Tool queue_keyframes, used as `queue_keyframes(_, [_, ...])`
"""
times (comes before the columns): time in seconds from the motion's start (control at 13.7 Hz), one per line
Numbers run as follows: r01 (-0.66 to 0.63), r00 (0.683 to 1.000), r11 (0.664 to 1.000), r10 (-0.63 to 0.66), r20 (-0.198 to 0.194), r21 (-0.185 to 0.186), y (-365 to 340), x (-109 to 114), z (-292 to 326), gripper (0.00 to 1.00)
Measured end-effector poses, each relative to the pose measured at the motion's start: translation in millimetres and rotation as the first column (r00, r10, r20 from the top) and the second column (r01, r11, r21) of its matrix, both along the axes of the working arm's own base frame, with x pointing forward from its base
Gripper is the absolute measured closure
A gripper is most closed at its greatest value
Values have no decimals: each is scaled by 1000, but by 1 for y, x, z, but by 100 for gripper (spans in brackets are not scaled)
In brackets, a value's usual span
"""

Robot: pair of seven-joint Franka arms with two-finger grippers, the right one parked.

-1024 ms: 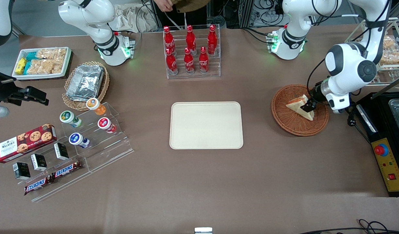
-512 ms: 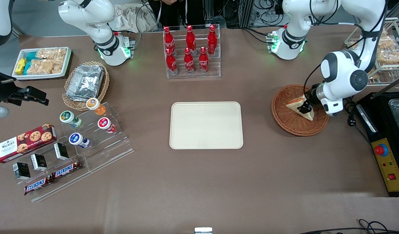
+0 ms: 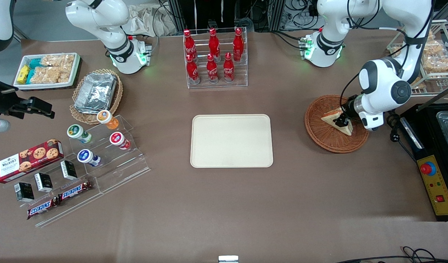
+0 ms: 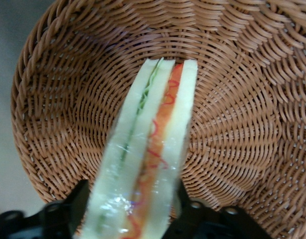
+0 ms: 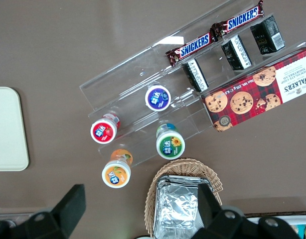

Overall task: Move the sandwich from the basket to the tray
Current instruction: 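Close the left gripper on the sandwich's edge, then lift the sandwich out of the basket with the left gripper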

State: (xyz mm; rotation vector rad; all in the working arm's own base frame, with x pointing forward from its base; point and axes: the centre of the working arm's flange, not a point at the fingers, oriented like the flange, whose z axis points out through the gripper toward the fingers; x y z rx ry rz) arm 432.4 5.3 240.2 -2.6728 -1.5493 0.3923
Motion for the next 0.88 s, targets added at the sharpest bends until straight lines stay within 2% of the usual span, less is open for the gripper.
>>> queue_keyframes(0.07, [2, 1000, 1000, -2, 2, 0, -1, 1, 1, 44])
queue_keyframes(0.22, [5, 1000, 1000, -5, 6, -1, -2, 2, 4, 59])
queue_keyframes(0.51, [16, 1000, 1000, -16, 9, -13, -6, 10, 33, 67])
queue_keyframes(0.66, [26, 999, 999, -26, 23, -18, -9, 14, 54, 76])
queue_keyframes(0.88, [51, 998, 998, -50, 44, -28, -17, 24, 96, 76])
